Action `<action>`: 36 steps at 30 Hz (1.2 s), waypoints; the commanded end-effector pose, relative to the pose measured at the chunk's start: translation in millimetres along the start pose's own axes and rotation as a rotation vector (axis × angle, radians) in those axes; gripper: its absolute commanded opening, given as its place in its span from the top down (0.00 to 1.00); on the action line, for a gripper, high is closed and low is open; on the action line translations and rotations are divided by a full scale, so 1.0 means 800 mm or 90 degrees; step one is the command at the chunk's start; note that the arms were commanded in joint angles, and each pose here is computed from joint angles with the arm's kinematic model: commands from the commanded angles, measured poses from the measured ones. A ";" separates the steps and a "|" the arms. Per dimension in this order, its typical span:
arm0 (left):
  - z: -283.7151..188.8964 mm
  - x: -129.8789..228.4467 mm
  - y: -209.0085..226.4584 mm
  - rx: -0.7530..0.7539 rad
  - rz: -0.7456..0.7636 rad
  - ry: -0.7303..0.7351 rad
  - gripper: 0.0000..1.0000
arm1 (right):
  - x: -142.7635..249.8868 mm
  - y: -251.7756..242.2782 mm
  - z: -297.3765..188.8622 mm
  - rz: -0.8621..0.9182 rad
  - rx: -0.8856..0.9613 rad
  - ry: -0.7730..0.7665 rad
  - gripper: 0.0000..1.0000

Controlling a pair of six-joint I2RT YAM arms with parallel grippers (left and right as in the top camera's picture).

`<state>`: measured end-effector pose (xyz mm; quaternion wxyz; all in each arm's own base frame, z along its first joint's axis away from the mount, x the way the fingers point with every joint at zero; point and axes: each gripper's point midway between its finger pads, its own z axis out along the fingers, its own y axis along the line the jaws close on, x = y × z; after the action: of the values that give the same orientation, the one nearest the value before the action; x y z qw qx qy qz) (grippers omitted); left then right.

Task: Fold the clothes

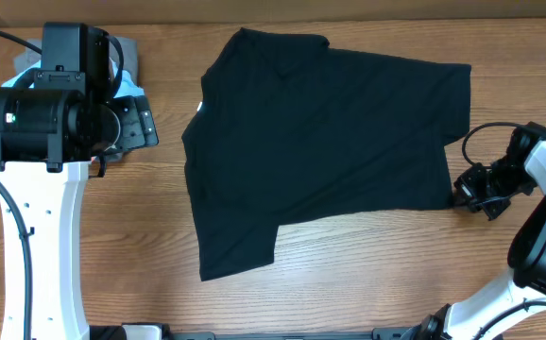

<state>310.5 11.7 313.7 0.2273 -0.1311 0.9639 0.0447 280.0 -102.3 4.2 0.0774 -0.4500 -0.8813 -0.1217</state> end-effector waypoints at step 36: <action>0.000 0.048 -0.009 0.041 -0.004 0.106 0.08 | 0.064 -0.079 -0.100 0.104 0.049 -0.084 0.36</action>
<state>282.7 10.0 301.8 0.1663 -0.1277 0.9767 0.0465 206.2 -129.4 91.2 0.0383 -0.5238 -0.8500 -0.0402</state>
